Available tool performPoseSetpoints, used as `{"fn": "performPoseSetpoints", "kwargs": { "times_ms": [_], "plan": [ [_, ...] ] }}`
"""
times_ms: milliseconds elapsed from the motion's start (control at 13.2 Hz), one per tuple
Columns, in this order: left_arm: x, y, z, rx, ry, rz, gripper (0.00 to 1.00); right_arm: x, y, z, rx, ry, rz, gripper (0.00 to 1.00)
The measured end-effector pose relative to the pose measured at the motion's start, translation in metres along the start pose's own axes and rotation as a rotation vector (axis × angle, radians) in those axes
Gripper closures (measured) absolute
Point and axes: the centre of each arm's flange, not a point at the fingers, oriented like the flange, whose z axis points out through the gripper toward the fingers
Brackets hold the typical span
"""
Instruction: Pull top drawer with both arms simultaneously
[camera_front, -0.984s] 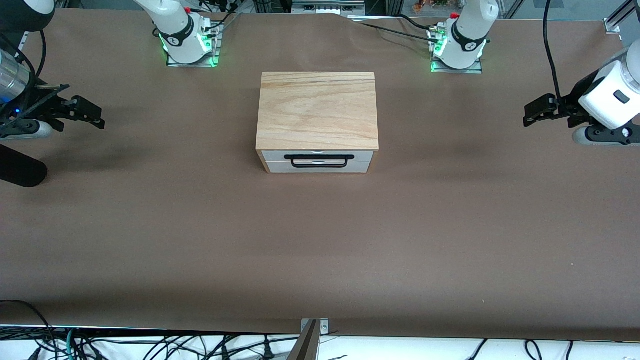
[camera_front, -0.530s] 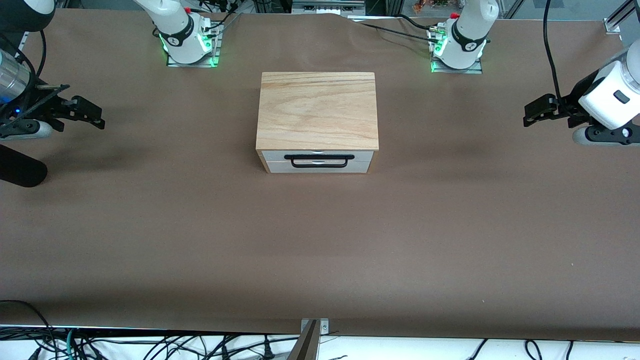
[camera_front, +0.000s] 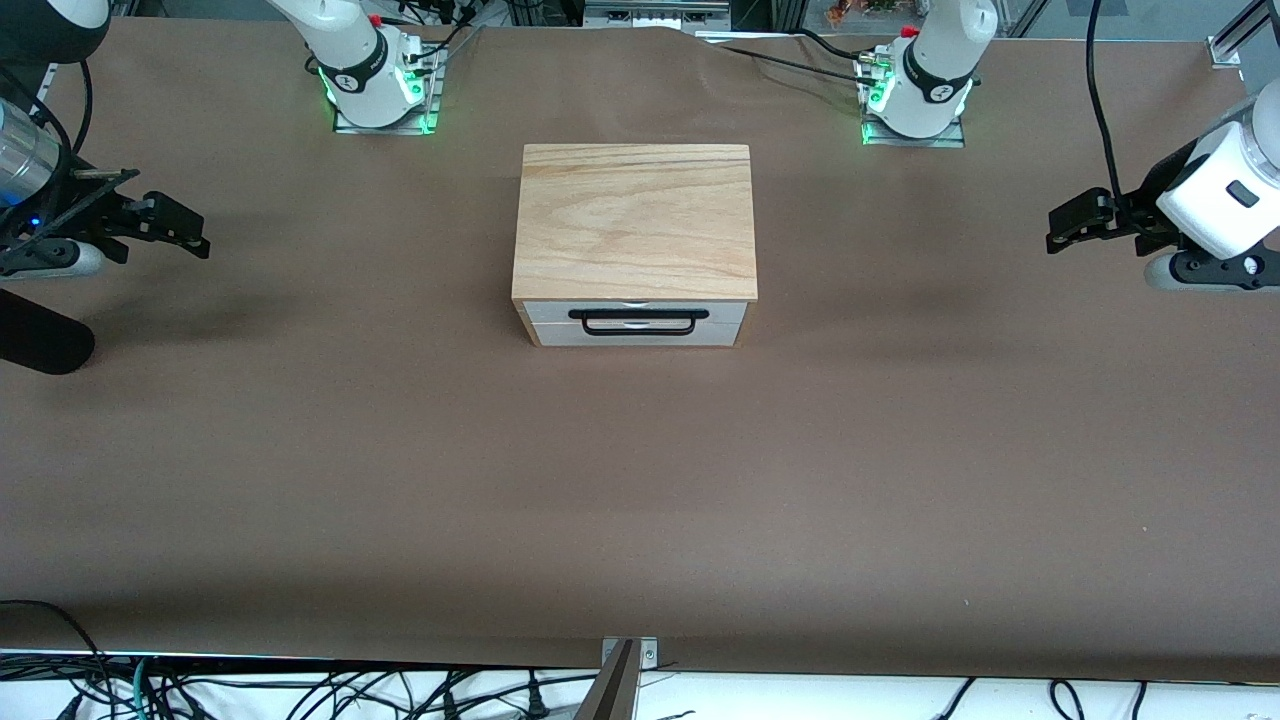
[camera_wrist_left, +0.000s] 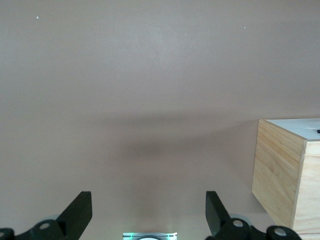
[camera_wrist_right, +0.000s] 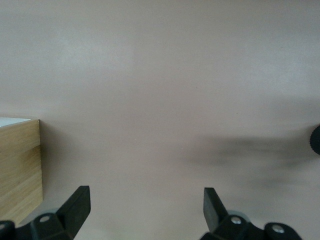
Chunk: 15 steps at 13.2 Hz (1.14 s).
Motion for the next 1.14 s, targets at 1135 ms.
{"fn": "performPoseSetpoints", "kwargs": {
  "times_ms": [1135],
  "plan": [
    [0.049,0.037,0.093,-0.095,-0.17,0.045,0.0,0.035,-0.068,0.115,0.424,-0.22,-0.033,0.0]
  ]
}}
